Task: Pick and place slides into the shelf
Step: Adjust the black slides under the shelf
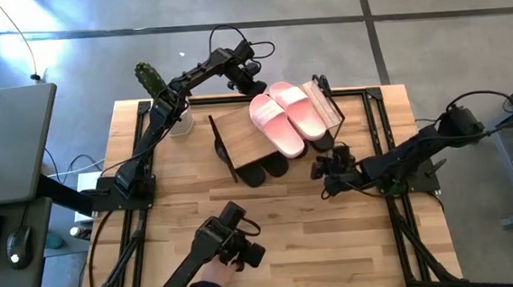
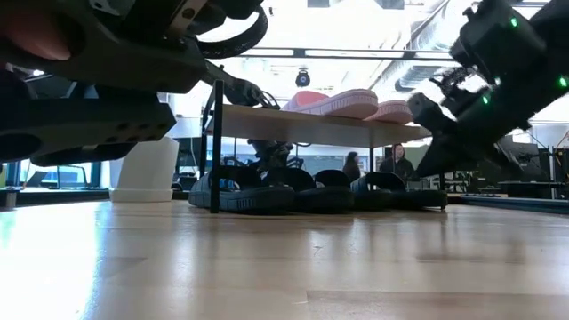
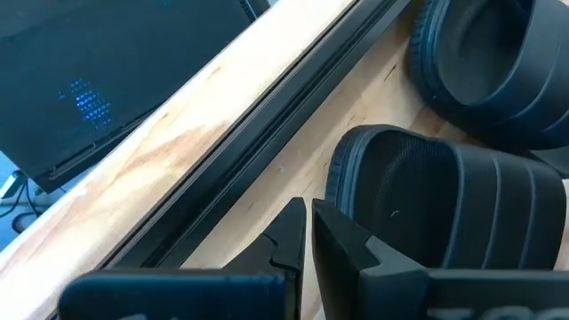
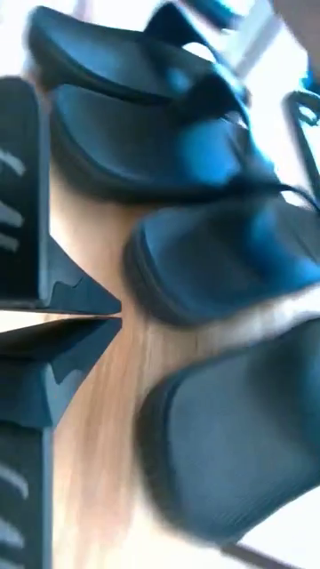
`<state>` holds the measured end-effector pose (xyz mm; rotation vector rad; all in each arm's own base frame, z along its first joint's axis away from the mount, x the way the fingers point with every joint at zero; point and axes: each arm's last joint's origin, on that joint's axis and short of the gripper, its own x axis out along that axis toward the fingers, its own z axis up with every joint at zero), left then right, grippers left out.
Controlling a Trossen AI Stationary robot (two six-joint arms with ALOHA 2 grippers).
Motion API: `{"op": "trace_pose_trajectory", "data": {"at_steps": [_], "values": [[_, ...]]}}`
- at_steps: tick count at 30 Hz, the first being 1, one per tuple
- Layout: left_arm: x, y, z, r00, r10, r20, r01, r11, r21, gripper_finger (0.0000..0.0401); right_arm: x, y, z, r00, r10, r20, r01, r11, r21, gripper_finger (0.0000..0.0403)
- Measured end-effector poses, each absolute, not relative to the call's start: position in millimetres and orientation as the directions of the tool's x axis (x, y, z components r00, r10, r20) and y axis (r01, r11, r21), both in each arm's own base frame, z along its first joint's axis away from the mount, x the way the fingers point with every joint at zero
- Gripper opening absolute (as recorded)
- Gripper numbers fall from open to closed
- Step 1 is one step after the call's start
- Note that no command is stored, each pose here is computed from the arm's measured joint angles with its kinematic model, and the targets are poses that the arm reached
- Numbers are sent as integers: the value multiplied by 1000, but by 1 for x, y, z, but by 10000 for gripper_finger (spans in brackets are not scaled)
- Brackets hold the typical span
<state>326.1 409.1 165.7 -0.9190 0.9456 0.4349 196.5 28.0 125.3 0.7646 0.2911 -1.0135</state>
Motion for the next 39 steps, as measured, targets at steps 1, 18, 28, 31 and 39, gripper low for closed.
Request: {"op": "trace_pose_trajectory", "data": {"at_steps": [1, 18, 28, 31, 39], "values": [[326, 409, 166, 539, -63, -840, -675, 565, -475, 12, 194, 28, 120, 515, -663, -543, 841, 268, 470, 6], [319, 412, 166, 561, -96, -822, -648, 567, -509, 12, 210, 3, 93, 563, -695, -447, 742, 186, 645, 0], [311, 416, 166, 558, -101, -824, -659, 549, -514, 12, 217, -16, 93, 595, -654, -468, 734, 204, 648, 0], [312, 416, 166, 558, -101, -823, -658, 551, -514, 12, 218, -20, 94, 605, -639, -476, 733, 211, 647, 0], [312, 416, 166, 560, -99, -823, -657, 553, -513, 12, 234, -22, 105, 659, -597, -457, 718, 320, 618, 0]]}}
